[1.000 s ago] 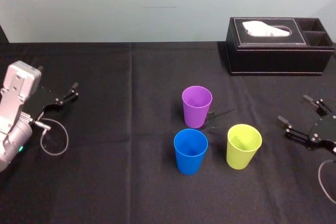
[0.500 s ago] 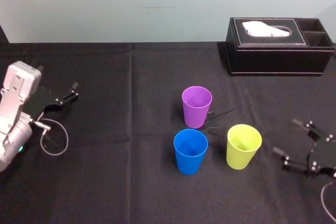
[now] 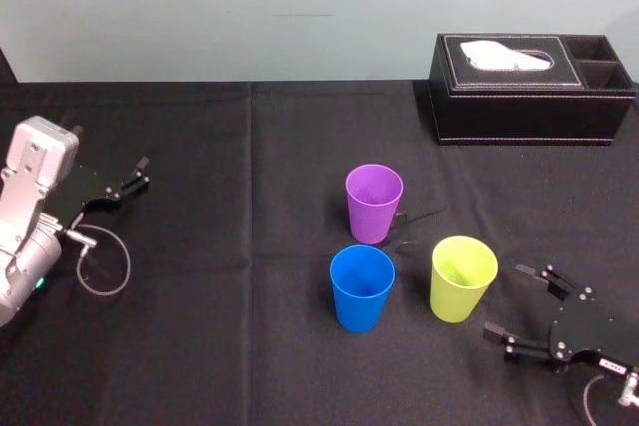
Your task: Stack the three plastic cups sequentially using one hand.
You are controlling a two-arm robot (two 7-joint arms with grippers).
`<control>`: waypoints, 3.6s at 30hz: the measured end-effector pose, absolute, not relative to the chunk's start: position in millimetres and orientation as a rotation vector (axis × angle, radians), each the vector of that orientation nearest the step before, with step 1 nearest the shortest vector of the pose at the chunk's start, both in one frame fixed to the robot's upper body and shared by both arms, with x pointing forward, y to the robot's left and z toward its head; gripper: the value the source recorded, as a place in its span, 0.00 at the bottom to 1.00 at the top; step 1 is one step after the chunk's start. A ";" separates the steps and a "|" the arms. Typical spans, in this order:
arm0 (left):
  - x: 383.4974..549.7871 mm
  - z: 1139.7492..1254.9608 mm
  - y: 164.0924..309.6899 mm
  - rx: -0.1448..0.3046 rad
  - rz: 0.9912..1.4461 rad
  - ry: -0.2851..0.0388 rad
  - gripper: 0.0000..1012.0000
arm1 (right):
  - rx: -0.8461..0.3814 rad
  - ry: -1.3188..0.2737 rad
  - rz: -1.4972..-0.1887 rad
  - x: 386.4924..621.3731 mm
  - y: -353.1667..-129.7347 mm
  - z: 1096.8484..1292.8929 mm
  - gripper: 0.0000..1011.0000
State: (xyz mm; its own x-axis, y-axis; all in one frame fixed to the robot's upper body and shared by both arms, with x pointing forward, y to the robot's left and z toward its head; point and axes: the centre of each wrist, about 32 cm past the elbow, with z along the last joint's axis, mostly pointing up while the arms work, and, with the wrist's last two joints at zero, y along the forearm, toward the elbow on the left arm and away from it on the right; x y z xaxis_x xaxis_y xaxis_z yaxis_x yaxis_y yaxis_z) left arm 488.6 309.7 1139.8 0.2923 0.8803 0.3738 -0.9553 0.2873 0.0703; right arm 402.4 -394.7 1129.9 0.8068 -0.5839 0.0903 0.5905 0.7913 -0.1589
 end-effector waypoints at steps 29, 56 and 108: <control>488.6 1139.8 309.7 0.304 1.248 -0.285 1.00 | -0.189 -0.026 -0.621 427.2 -375.0 1126.5 0.99; 488.6 1139.8 309.7 0.304 1.248 -0.285 1.00 | -0.201 -0.039 -0.638 448.4 -353.7 1123.2 0.99; 488.6 1139.8 309.7 0.305 1.248 -0.285 1.00 | -0.185 -0.093 -0.700 445.7 -355.0 1183.4 0.73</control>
State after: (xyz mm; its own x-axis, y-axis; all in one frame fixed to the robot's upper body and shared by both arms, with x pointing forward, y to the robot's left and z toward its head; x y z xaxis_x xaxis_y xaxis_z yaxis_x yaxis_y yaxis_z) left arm 488.6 309.7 1139.8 0.2922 0.8803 0.3738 -0.9553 0.2873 0.0703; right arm 445.7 -355.0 1183.4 0.7616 -0.6312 0.1470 0.6477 0.7492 -0.1383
